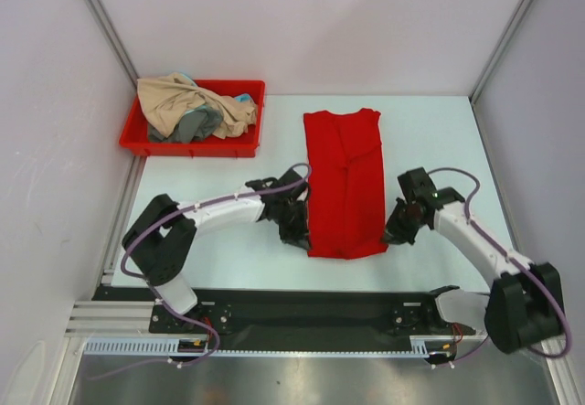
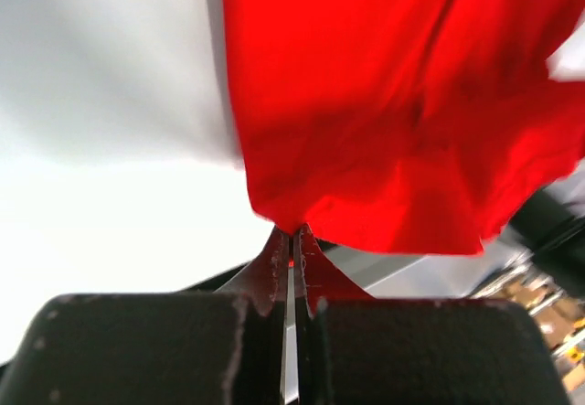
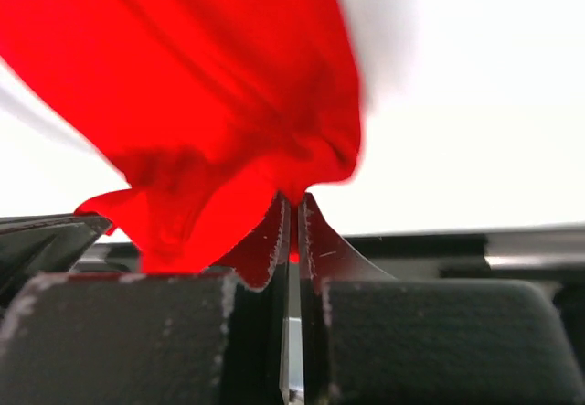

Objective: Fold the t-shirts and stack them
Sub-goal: Fold the tshirt

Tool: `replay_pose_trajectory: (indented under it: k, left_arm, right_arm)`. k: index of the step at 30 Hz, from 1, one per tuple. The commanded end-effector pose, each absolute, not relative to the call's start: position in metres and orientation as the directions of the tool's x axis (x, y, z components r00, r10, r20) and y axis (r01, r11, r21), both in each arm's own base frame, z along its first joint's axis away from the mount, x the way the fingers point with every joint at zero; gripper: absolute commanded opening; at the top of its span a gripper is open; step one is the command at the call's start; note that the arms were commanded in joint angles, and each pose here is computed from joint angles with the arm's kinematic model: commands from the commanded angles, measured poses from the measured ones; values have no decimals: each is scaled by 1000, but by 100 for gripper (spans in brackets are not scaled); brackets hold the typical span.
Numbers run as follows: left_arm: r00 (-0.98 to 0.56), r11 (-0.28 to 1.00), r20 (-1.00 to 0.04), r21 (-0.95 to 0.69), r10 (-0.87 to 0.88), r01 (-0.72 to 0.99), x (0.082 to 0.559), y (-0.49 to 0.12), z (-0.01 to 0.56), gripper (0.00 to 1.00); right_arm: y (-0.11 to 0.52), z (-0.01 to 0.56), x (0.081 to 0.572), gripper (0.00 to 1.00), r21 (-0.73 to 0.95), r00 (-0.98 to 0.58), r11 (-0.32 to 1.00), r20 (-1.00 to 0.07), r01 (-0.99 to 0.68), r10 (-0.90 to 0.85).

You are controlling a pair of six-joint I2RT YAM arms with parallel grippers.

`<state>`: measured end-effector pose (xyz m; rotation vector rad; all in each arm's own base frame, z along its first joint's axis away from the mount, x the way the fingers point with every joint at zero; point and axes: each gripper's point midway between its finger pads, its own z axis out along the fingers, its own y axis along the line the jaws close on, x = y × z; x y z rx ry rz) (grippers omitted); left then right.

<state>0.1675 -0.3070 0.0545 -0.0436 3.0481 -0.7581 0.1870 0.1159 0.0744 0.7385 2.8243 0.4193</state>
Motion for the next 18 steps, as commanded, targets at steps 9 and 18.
replay_pose_trajectory:
  k: [9,18]
  left_arm:
    - [-993,861,-85,-509,-80,-26,316,-318,89,0]
    - [-988,842,-70,-533,-135,-77,371,-318,77,0]
  right_arm:
    - [104,87,340,0,317,-892,890,-204,329,403]
    - [103,89,413,0,354,-893,884,-216,304,394]
